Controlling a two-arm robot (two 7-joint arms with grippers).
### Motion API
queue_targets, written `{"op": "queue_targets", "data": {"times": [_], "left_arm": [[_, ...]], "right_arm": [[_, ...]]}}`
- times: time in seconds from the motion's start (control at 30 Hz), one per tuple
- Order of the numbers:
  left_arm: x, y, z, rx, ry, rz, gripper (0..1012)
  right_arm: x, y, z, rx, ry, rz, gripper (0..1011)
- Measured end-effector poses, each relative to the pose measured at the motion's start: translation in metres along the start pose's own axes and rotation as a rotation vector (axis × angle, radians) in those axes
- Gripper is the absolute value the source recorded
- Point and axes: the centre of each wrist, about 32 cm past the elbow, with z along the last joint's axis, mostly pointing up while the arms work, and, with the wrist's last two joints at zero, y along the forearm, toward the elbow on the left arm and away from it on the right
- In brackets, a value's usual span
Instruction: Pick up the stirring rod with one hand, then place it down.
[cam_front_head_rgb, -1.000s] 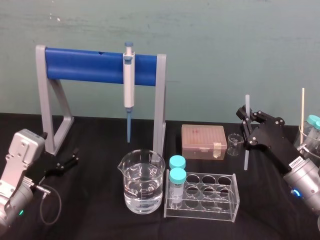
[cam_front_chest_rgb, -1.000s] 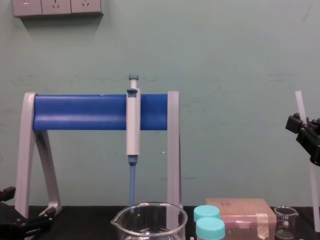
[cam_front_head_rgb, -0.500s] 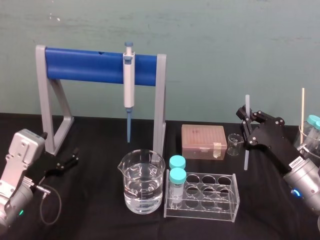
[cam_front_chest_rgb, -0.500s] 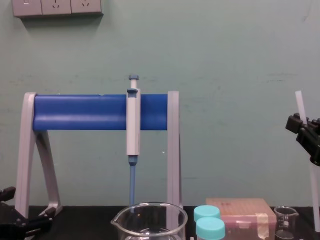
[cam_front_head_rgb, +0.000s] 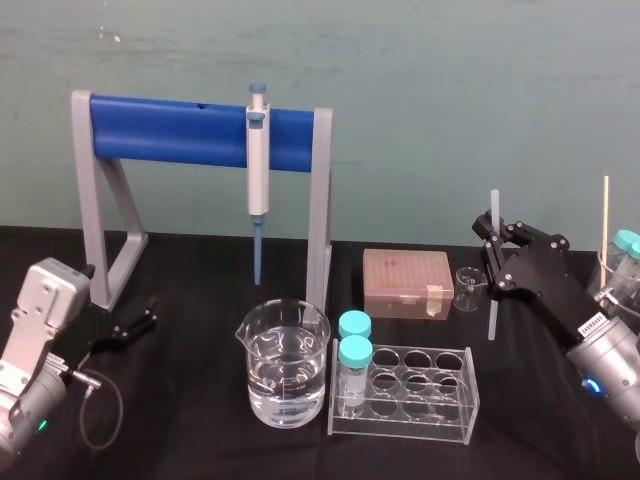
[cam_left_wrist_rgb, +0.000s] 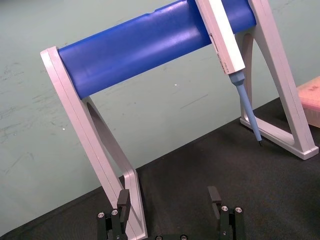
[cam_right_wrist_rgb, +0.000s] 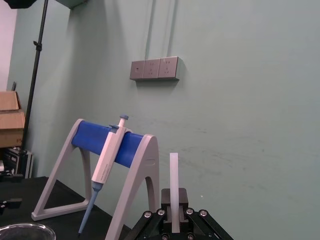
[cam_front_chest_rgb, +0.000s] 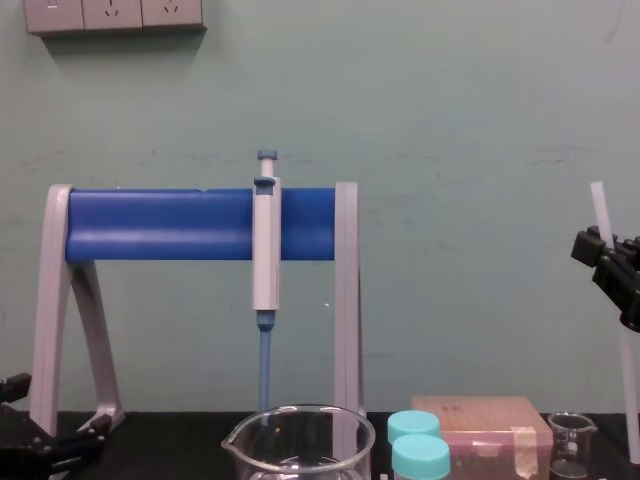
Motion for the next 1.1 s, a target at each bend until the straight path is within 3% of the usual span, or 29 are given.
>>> {"op": "queue_targets", "data": {"times": [1.1], "left_arm": [[0.0,0.0,0.0,0.0,0.0,0.0,1000]], "right_arm": [[0.0,0.0,0.0,0.0,0.0,0.0,71]]}}
